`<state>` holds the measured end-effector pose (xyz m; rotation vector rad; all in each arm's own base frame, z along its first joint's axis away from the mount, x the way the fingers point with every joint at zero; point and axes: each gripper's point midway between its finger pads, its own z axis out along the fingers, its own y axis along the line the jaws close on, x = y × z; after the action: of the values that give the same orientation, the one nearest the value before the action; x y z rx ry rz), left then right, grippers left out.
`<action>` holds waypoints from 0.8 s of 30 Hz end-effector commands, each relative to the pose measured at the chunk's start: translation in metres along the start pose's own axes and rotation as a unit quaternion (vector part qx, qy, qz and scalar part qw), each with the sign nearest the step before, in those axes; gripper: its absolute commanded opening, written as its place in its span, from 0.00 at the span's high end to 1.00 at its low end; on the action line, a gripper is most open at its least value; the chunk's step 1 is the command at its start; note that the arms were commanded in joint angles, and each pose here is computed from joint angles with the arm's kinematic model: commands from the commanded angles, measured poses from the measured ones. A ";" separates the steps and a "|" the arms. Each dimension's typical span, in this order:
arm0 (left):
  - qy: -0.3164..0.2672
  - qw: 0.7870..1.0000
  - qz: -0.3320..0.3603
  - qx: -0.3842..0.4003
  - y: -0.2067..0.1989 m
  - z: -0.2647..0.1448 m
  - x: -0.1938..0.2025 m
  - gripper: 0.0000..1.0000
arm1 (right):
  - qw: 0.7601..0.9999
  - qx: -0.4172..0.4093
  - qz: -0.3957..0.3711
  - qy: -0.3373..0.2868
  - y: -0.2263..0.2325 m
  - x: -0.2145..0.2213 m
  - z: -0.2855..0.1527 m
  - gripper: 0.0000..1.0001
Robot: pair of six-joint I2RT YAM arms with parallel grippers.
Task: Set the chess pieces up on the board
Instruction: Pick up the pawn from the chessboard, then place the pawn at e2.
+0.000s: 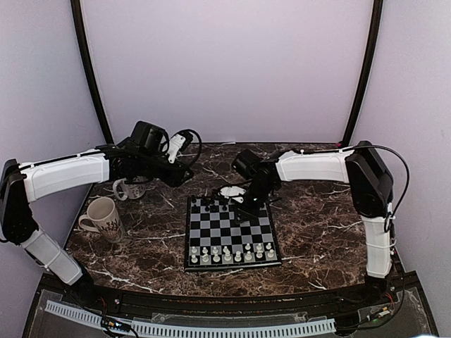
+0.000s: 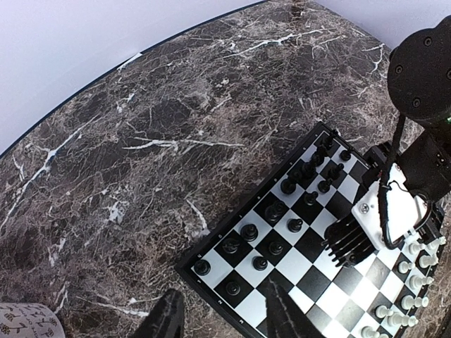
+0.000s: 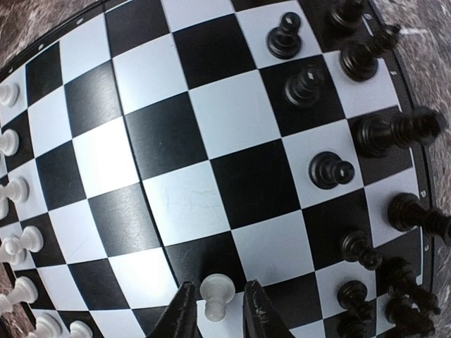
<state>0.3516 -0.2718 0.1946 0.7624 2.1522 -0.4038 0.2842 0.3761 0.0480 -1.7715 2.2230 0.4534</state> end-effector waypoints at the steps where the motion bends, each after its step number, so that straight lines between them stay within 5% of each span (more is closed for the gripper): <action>1: -0.014 1.000 -0.001 0.009 -0.004 -0.006 -0.007 0.58 | 1.000 -0.019 0.003 -0.003 0.007 -0.005 0.000 0.83; 8: -0.009 1.000 0.000 0.010 -0.004 -0.003 -0.004 0.58 | 0.999 -0.035 -0.005 -0.021 0.018 -0.008 -0.012 0.92; 24: -0.003 1.000 0.003 0.004 -0.002 0.001 -0.001 0.59 | 0.992 -0.103 -0.074 -0.014 0.084 0.003 -0.014 0.92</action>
<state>0.3514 -0.2721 0.1942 0.7643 2.1526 -0.4059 0.2179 0.3857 0.0598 -1.9458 2.1185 0.6618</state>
